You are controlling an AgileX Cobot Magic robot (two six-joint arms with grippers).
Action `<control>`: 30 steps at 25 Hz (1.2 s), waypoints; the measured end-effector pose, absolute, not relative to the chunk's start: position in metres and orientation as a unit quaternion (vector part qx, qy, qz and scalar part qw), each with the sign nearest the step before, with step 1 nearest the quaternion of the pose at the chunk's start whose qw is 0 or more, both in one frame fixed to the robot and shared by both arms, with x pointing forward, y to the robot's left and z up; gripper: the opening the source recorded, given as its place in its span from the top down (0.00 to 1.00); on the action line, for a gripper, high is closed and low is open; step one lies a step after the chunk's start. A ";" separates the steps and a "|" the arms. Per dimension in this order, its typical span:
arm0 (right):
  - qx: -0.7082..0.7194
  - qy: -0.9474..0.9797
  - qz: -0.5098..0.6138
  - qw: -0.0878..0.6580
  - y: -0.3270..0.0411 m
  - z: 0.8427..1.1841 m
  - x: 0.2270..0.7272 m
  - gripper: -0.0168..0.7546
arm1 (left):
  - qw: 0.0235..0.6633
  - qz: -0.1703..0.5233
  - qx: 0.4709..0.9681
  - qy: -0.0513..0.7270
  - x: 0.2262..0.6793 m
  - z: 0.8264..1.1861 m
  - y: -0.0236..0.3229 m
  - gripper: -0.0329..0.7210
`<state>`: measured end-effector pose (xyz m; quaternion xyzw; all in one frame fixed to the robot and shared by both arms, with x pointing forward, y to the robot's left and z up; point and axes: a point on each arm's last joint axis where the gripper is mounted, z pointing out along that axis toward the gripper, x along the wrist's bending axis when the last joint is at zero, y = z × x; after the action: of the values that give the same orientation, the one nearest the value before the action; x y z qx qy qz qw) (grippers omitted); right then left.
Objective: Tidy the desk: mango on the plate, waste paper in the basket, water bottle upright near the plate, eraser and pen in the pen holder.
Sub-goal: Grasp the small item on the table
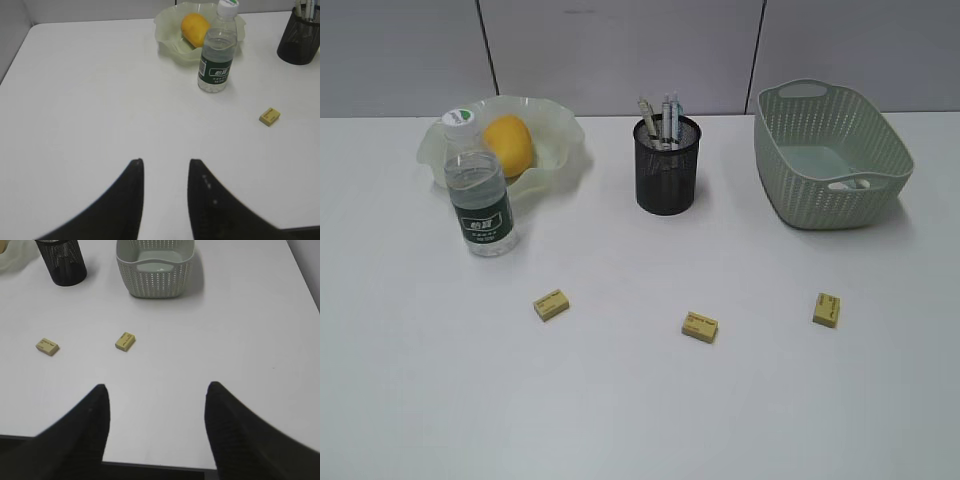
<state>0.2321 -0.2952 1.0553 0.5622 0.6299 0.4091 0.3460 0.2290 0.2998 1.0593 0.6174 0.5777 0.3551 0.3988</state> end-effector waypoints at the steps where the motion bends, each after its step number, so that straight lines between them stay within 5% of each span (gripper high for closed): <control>1: 0.563 0.629 0.409 0.346 -0.295 1.055 0.232 0.39 | 0.399 0.355 0.617 0.578 0.229 1.059 0.300 0.65; 7: 0.575 0.619 0.402 0.353 -0.295 1.055 0.232 0.42 | 0.398 0.355 0.617 0.578 0.229 1.059 0.300 0.57; 17: 0.575 0.618 0.403 0.353 -0.295 1.055 0.232 0.42 | 0.396 0.358 0.617 0.578 0.229 1.059 0.300 0.19; 24: 0.575 0.618 0.403 0.353 -0.295 1.055 0.232 0.43 | 0.393 0.353 0.620 0.580 0.229 1.071 0.300 0.17; 30: 0.575 0.618 0.403 0.353 -0.295 1.055 0.232 0.43 | 0.309 0.285 0.676 0.605 0.261 1.104 0.298 0.18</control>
<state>0.2323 -0.2946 1.0554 0.5752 0.6179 0.4032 0.3532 0.2612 0.2979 1.1039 0.6758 0.6055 0.2853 0.3088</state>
